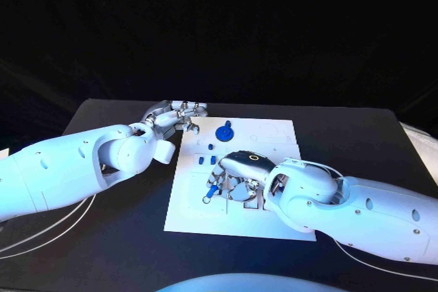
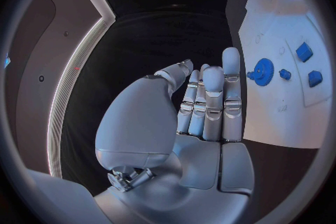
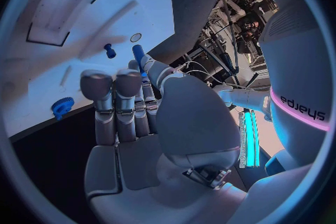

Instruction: Assemble the parts on the task board

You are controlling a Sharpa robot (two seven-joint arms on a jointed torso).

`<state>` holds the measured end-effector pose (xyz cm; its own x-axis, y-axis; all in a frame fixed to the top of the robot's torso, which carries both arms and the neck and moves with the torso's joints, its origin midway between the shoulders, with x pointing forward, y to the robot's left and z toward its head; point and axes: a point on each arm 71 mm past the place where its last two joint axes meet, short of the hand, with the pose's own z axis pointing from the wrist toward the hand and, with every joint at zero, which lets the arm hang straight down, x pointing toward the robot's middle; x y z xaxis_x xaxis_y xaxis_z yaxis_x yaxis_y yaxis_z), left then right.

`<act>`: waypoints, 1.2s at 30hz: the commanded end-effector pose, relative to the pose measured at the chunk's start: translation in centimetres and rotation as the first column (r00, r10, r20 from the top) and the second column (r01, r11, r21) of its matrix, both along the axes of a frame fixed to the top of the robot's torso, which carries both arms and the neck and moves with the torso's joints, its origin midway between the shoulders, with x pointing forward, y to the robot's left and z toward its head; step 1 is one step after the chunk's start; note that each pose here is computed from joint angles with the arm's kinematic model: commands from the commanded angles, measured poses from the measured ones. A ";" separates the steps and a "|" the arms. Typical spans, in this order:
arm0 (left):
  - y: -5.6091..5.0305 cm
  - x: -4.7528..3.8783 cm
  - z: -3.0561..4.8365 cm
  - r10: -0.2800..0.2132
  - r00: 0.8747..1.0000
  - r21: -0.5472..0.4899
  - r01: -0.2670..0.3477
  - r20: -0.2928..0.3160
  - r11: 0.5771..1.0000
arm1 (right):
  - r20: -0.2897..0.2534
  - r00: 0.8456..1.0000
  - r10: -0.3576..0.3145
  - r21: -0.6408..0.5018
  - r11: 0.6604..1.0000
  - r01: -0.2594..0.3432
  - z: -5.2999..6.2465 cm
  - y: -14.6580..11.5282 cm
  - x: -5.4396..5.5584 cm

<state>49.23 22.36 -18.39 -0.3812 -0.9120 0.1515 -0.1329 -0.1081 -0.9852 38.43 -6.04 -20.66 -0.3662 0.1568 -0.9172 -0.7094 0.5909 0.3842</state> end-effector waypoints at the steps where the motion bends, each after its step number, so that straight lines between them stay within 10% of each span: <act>1: -0.3 -0.06 0.08 -0.023 1.000 -0.008 0.023 0.005 1.000 | -0.006 1.000 0.028 -0.007 1.000 -0.028 -0.5 0.3 0.0; 36: -0.2 -0.07 0.06 -0.027 1.000 -0.008 0.027 0.002 1.000 | 0.043 0.999 0.031 -0.126 0.992 -0.025 -1.8 1.5 0.2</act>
<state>49.22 22.37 -18.42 -0.3850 -0.9101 0.1532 -0.1376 -0.1076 -0.9846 38.66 -4.59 -22.26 -0.3606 0.0810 -0.9292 -0.7315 0.5935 0.3356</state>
